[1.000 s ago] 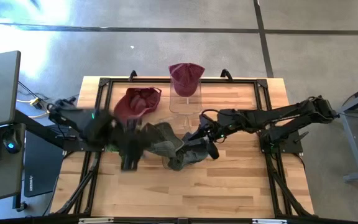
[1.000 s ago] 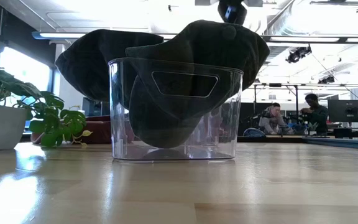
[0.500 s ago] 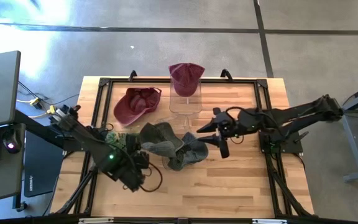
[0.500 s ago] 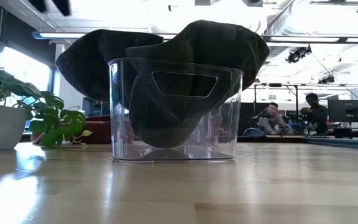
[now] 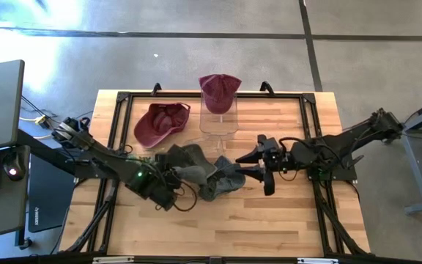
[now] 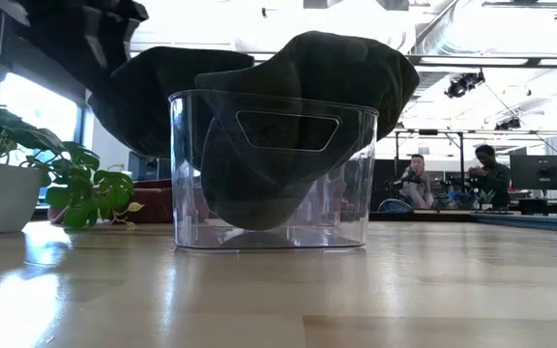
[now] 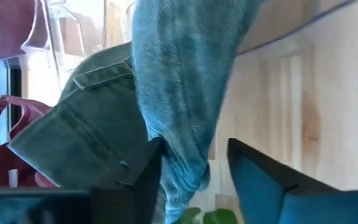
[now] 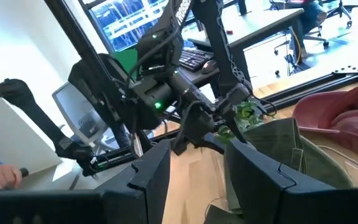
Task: Pick & Place hat
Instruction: Put the black cap into the bottom transparent bin
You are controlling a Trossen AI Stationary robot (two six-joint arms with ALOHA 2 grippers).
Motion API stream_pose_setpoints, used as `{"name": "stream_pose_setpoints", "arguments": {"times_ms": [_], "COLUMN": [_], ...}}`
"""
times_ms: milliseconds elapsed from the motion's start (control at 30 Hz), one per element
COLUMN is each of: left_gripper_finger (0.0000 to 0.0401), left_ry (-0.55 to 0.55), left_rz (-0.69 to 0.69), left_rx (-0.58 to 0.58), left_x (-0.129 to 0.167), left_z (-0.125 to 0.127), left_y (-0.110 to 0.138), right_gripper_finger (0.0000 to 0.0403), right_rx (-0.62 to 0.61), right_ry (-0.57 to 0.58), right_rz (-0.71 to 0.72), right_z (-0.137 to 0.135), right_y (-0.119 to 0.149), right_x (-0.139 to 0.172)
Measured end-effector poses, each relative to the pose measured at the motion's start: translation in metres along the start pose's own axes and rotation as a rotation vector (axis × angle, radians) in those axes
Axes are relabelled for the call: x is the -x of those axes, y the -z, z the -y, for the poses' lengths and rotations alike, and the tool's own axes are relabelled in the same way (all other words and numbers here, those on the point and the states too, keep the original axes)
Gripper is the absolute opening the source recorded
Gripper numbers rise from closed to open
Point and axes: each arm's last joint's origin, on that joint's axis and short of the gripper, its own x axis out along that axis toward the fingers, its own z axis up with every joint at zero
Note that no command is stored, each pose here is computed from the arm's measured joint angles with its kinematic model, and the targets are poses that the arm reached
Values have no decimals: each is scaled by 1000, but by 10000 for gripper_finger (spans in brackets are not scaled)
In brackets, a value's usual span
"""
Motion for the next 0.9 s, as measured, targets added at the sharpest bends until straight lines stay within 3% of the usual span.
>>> {"name": "stream_pose_setpoints", "arguments": {"times_ms": [233, 433, 633, 767, 900], "left_gripper_finger": [19, 21, 9, 9, 8], "left_ry": [102, 314, 520, 578, 648], "left_rz": [-2, 98, 218, 190, 117], "left_rx": [3, 113, 364, 553, 654], "left_x": [-5, 30, 62, 43, 10], "left_z": [-13, -54, -129, -173, -202], "left_y": [-11, -46, -77, -82, -82], "right_gripper_finger": [153, 153, 153, 153, 153], "right_rx": [3, 23, 44, 41, 54], "right_ry": [-17, -15, -52, -73, -100], "right_rz": [-5, -9, -44, -36, -51], "right_z": [-6, -6, -6, -8, -12], "right_y": [3, 3, 2, -4, -6], "right_x": [2, 2, 9, 22, 35]}}
